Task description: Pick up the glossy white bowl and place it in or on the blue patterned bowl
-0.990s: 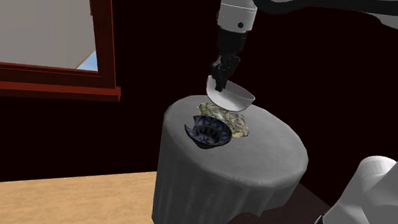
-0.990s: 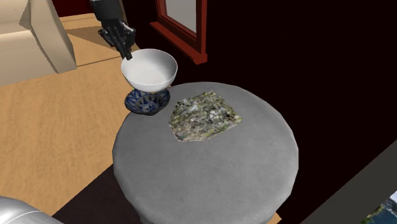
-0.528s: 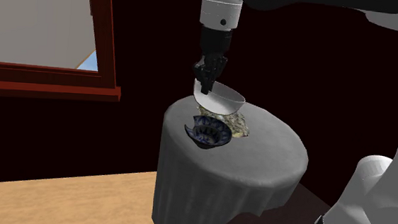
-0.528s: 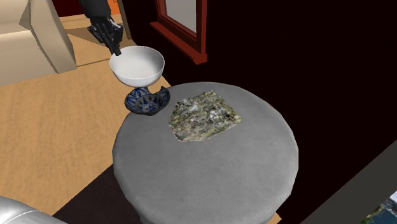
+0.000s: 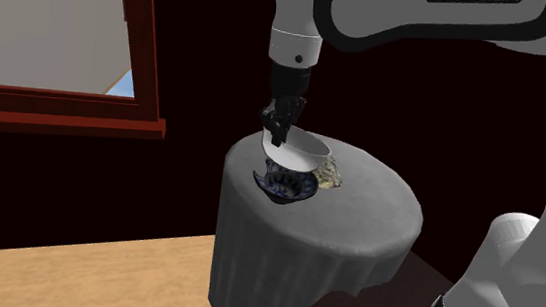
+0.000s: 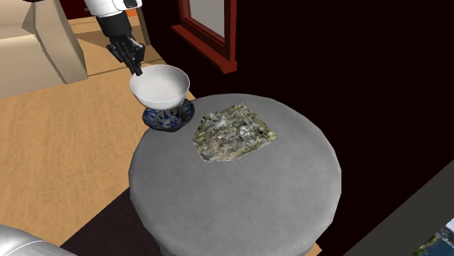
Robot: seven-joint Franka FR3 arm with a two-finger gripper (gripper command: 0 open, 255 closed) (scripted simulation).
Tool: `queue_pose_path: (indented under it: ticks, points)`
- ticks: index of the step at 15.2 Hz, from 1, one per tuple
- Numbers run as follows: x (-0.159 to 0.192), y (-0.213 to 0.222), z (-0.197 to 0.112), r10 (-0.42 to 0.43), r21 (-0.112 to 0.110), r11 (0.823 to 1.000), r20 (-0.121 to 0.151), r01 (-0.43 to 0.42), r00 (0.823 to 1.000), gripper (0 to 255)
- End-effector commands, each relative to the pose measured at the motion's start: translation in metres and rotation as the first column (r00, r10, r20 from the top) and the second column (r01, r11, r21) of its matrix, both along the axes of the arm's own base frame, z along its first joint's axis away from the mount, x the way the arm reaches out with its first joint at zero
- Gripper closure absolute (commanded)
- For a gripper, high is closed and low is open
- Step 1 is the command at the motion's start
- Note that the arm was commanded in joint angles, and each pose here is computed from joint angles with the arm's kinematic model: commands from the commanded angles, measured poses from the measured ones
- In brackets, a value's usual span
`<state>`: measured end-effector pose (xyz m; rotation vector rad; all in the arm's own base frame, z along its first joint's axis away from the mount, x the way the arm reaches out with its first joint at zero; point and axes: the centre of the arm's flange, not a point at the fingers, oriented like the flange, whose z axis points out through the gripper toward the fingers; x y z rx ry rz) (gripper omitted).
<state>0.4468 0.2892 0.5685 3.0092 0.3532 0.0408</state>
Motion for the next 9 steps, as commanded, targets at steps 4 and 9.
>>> queue_pose_path:
  ticks: [4, 9]
  points:
    - [0.0, 0.0, -0.026, 0.0, 0.0, 1.0, 0.001, 0.0, 1.0, 255]
    - [0.0, 0.0, -0.053, 0.0, 0.0, 1.0, 0.001, 0.0, 1.0, 255]
